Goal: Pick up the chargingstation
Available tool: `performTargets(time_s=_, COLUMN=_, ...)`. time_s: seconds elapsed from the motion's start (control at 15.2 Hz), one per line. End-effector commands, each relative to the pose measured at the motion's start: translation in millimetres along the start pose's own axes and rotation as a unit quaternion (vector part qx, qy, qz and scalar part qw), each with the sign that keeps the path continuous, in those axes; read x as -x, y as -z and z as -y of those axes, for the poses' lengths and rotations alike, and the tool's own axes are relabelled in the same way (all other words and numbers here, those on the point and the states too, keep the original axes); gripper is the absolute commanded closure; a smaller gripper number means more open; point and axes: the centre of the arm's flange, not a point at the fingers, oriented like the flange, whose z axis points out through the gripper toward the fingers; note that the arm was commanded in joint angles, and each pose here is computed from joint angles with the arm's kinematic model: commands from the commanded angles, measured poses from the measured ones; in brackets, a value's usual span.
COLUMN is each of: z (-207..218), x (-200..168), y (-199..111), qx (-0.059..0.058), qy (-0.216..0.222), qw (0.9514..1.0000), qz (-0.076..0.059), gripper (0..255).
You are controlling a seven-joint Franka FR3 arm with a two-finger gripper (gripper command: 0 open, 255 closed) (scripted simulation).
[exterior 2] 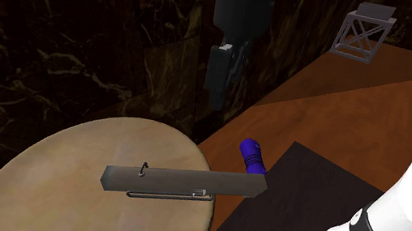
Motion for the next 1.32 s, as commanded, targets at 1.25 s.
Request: performTargets(time_s=1.25, z=97, x=-18, y=-163, qx=0.008, qy=0.112, qw=0.993, qz=0.036, gripper=0)
